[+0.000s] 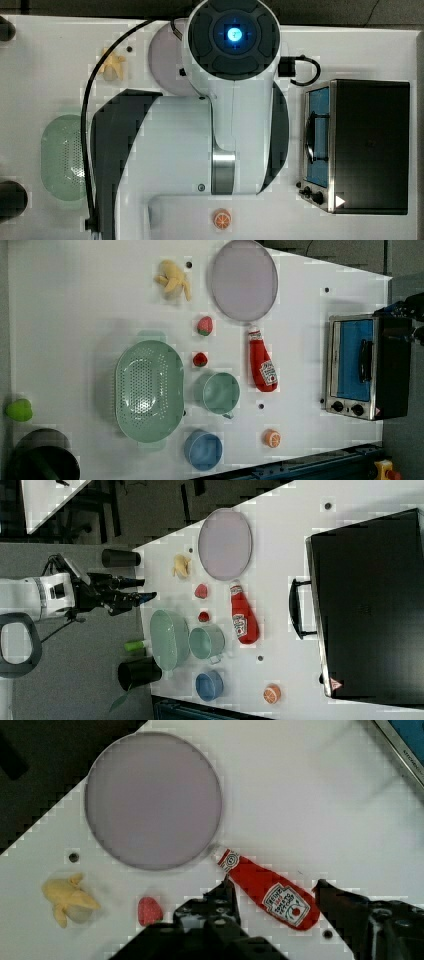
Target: Pick Ketchup from the table and place it in strainer.
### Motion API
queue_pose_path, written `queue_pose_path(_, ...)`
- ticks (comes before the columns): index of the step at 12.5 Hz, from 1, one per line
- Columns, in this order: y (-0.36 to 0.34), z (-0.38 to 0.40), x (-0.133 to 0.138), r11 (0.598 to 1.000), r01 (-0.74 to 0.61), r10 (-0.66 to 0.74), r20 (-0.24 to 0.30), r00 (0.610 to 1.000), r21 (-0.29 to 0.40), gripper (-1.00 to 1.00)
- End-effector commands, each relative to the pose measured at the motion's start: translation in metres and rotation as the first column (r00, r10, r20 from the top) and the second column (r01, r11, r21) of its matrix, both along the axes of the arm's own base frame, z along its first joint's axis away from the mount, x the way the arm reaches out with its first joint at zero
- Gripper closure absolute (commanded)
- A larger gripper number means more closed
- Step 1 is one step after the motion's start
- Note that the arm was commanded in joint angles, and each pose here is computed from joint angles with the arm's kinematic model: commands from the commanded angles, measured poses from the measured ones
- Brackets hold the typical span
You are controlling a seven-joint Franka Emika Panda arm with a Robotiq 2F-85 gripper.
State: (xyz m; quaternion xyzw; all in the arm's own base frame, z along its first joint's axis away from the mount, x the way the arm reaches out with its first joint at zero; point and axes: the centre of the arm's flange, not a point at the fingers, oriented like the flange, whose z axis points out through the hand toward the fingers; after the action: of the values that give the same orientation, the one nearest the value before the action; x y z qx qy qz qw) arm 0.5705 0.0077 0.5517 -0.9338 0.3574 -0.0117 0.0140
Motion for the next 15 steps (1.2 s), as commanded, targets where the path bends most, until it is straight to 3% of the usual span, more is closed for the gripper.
queue_pose_path(1,-0.03,0.03,-0.067,0.99,0.141,-0.14,-0.084,0.986,-0.005,-0.59)
queue_pose_path(3,-0.027,0.009,-0.068,0.992,0.126,-0.126,-0.121,0.985,-0.007,-1.0)
queue_pose_path(6,-0.014,-0.034,-0.069,1.0,0.0,0.0,-0.156,0.988,0.001,-1.0)
queue_pose_path(9,0.001,-0.085,-0.076,0.977,-0.21,0.211,-0.197,0.957,0.03,-1.0)
queue_pose_path(12,0.014,-0.132,-0.081,0.885,-0.462,0.465,-0.17,0.869,0.059,-1.0)
queue_pose_path(15,0.018,-0.175,-0.082,0.731,-0.68,0.681,-0.095,0.726,0.048,-1.0)
